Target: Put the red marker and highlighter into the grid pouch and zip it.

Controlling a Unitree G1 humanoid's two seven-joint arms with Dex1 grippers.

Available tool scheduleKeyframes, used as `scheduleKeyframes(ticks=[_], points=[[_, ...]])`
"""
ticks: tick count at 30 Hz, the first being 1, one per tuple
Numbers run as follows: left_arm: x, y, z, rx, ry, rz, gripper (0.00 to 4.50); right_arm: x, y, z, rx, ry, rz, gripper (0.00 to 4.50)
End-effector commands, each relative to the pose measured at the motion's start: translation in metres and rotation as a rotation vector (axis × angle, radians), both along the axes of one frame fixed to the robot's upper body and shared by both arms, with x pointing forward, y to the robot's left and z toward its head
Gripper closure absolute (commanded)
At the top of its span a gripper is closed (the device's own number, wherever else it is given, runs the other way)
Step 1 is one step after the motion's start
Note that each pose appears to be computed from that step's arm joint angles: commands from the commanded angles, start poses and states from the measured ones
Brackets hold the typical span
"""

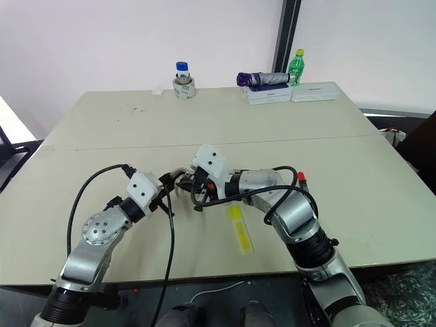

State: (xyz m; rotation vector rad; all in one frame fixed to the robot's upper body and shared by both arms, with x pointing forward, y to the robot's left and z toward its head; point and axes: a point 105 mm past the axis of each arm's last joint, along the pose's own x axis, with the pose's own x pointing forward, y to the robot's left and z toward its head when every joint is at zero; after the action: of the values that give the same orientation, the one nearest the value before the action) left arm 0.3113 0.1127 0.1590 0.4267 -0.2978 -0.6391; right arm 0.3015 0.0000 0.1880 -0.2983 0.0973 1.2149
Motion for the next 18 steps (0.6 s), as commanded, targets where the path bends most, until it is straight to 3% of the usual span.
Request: scheduleKeyframes(ticks=[1,6,7,9,14,18], points=[[-0.010,-0.014,0.008,-0.011,-0.033,-0.059,4.50,-0.004,0.010,0.016,0.024,-0.071,0.023,4.49],[-0.009,-0.014,0.008,-0.014,-0.029,-0.048,4.50,-0.001,0.005,0.019,0.030,-0.054,0.017,4.49],[-0.008,-0.014,0.008,-0.016,-0.029,-0.043,4.50,-0.001,0.002,0.020,0.028,-0.052,0.022,3.97],[-0.006,-0.013,0.008,-0.026,-0.028,-0.028,4.50,-0.002,-0.003,0.024,0.020,-0.073,0.035,3.33],[-0.001,-0.005,0.009,-0.040,-0.035,0.039,4.50,-0.002,-0.027,0.043,0.026,-0.162,0.012,0.73],[0.004,0.004,0.010,-0.047,-0.041,0.075,4.50,-0.002,-0.077,0.024,-0.168,-0.120,-0.137,0.73]])
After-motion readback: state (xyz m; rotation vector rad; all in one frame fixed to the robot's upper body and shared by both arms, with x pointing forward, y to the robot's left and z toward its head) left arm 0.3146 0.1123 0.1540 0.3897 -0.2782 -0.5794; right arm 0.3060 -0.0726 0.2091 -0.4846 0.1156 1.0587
